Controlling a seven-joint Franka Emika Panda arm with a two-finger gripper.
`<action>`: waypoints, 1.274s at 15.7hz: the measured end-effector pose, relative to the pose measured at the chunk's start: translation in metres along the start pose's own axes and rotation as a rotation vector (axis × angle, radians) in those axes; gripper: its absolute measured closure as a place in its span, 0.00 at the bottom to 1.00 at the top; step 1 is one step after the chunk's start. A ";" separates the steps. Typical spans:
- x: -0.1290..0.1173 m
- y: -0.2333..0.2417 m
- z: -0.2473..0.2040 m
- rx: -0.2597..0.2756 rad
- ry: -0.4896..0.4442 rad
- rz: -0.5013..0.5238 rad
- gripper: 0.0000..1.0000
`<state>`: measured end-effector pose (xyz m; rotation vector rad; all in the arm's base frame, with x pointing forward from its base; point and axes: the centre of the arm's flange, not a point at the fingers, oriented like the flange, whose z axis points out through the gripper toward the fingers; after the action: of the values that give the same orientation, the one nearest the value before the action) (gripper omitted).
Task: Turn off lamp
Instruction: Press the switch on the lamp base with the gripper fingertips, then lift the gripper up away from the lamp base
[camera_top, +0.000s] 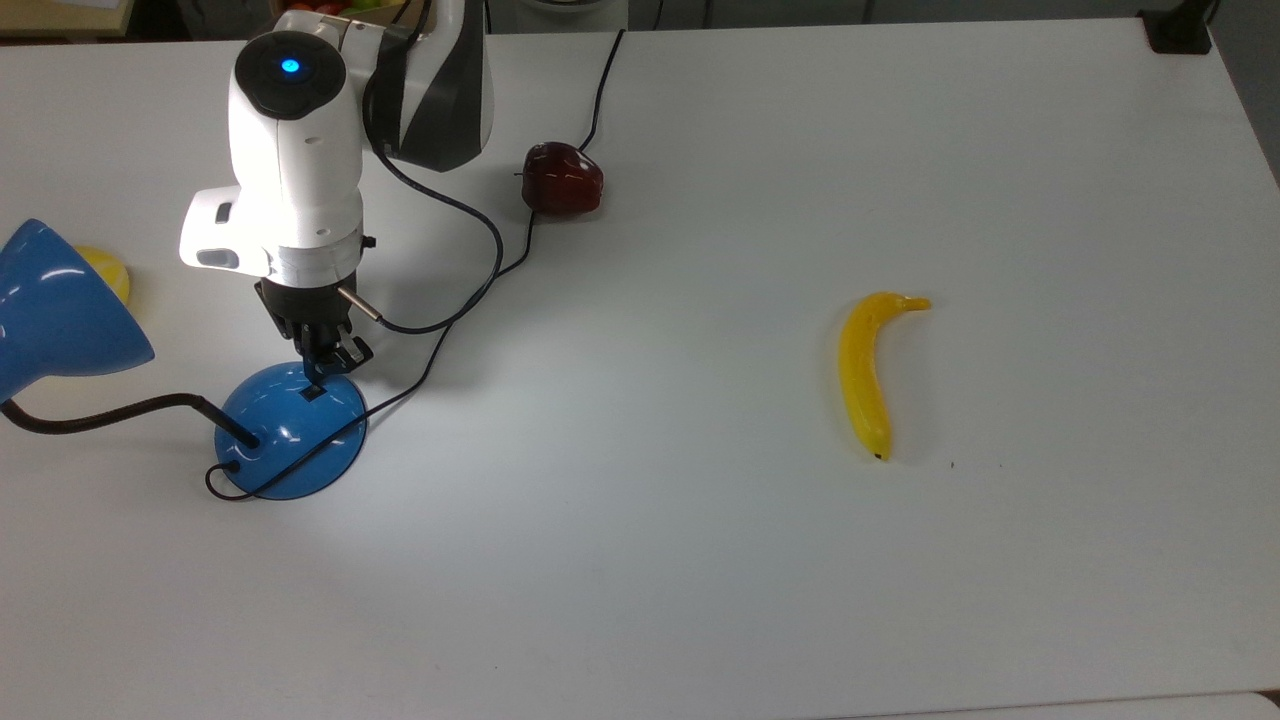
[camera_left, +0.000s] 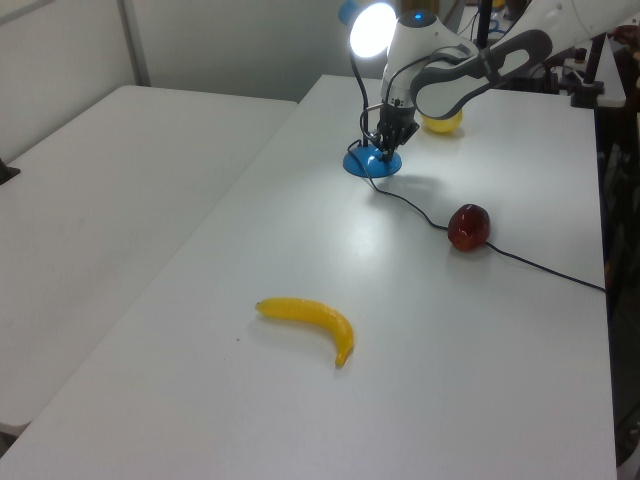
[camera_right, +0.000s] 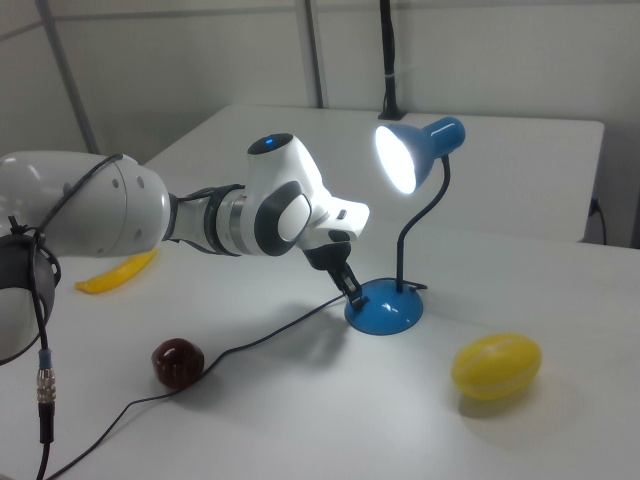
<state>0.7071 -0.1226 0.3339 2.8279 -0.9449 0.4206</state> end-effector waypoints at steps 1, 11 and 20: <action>0.001 0.000 -0.001 0.000 0.002 0.002 0.99; -0.001 -0.005 0.001 -0.018 0.017 -0.022 0.99; -0.005 -0.012 0.004 -0.031 0.023 -0.046 0.99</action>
<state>0.7112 -0.1114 0.3280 2.8049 -0.8720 0.4285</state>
